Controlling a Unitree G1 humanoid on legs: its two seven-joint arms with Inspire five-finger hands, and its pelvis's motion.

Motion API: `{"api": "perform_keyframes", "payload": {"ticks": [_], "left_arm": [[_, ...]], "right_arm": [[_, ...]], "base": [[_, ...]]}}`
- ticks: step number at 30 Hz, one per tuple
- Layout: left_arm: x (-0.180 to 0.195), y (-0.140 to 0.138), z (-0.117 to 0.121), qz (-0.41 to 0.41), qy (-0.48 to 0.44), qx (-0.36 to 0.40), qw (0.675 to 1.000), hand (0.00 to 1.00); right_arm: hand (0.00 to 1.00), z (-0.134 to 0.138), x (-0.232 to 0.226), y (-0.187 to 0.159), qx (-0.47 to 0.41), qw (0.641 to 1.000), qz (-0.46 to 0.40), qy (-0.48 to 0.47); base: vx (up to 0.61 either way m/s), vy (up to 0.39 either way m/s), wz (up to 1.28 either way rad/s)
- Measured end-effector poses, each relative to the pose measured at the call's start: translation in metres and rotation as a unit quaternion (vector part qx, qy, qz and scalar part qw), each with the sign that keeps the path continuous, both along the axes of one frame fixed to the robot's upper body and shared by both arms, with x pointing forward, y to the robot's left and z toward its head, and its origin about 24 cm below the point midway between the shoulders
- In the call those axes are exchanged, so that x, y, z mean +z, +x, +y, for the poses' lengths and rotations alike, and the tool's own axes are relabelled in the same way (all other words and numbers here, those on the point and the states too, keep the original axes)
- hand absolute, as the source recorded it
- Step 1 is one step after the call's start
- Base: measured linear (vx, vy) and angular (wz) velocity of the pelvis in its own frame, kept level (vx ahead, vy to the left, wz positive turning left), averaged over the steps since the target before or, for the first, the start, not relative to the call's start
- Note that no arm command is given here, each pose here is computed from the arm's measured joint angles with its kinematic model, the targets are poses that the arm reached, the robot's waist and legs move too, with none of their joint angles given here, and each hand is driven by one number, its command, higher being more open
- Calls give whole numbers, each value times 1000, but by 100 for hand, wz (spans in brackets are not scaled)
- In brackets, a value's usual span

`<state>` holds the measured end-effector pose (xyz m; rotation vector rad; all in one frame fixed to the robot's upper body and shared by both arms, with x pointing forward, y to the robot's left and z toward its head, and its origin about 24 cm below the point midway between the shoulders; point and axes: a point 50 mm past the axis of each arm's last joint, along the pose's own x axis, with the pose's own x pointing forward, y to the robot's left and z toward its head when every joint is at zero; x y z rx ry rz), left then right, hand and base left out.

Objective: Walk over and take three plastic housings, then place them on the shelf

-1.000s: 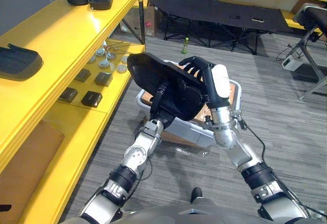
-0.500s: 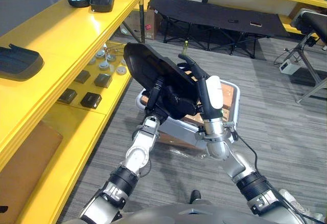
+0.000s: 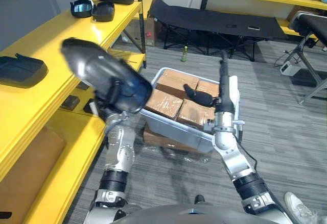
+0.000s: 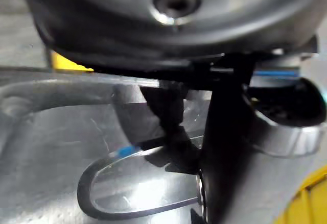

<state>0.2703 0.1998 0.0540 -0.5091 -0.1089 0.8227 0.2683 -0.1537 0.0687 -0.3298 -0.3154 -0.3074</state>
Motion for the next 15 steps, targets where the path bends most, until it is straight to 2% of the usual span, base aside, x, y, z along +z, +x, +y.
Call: {"api": "perform_keyframes", "payload": {"ticks": [3, 6, 12, 15], "left_arm": [[3, -8, 17, 20, 50, 77, 996, 0], [8, -10, 19, 35, 114, 107, 987, 0], [13, -9, 17, 10, 140, 89, 986, 0], [22, -22, 15, -33, 158, 61, 985, 0]], "right_arm": [[100, -3, -5, -7, -17, 1000, 13, 9], [100, 4, -9, -14, -11, 998, 24, 65], [100, 4, -32, -30, 20, 985, 75, 152], [100, 1, -44, -41, 34, 978, 103, 176]], "base": [[0, 0, 0], [0, 0, 0], [0, 0, 0], [0, 0, -7]]}}
